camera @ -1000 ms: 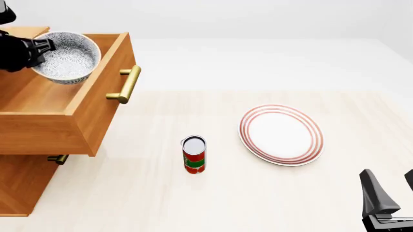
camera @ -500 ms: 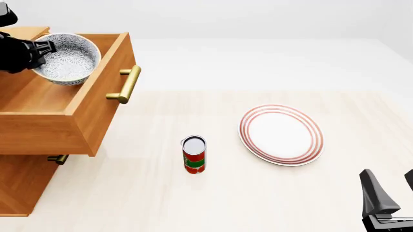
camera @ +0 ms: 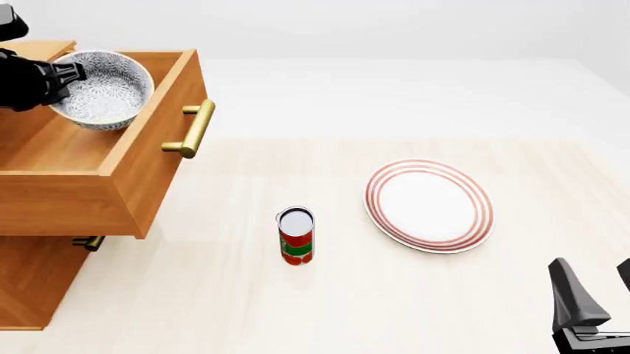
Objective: Put the bowl in the top drawer of the cabinet.
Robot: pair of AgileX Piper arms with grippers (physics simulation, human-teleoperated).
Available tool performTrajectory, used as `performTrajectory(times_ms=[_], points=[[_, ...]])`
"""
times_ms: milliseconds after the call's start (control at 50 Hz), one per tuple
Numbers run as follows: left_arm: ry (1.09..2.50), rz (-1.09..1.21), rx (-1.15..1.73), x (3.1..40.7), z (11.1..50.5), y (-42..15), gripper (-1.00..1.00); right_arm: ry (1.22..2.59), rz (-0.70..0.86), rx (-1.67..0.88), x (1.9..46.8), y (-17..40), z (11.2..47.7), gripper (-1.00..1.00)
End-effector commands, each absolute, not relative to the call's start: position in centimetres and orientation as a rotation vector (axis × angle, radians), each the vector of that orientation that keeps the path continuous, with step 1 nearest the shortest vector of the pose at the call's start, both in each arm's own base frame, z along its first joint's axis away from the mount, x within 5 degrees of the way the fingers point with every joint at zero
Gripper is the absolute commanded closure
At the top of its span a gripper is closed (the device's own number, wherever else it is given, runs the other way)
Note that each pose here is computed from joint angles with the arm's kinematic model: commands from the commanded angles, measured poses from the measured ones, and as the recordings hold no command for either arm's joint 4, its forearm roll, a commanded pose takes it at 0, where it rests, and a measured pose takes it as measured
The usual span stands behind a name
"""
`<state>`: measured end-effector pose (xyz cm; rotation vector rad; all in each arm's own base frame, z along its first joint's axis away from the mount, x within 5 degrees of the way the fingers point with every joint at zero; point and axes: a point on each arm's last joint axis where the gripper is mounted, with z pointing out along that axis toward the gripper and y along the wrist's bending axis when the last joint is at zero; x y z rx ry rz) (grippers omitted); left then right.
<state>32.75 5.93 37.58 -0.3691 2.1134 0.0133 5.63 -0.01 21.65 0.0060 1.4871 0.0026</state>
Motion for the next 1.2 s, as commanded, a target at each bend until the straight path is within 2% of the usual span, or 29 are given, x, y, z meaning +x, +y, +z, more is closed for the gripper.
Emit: performTrajectory(times_ms=[20,40,60,480,740,1200], points=[[2.132,0.011,-0.353,33.2,36.9,5.8,1.00,1.487,0.003,0.006,5.6,0.0,21.6,-1.00],[2.134,0.015,-0.348,33.2,36.9,5.8,1.00,1.487,0.003,0.006,5.6,0.0,21.6,-1.00],[2.137,0.017,-0.346,33.3,36.8,5.9,-1.00,1.487,0.002,0.006,5.6,0.0,21.6,-1.00],[2.138,0.029,-0.330,33.0,37.2,6.0,-1.00,1.487,0.003,0.006,5.6,0.0,21.6,-1.00],[2.113,0.025,-0.311,31.9,38.8,5.4,-1.00,1.487,0.002,0.006,5.6,0.0,21.6,-1.00],[1.998,-0.007,-0.254,24.6,45.4,3.0,-1.00,1.487,0.003,0.006,5.6,0.0,21.6,-1.00]])
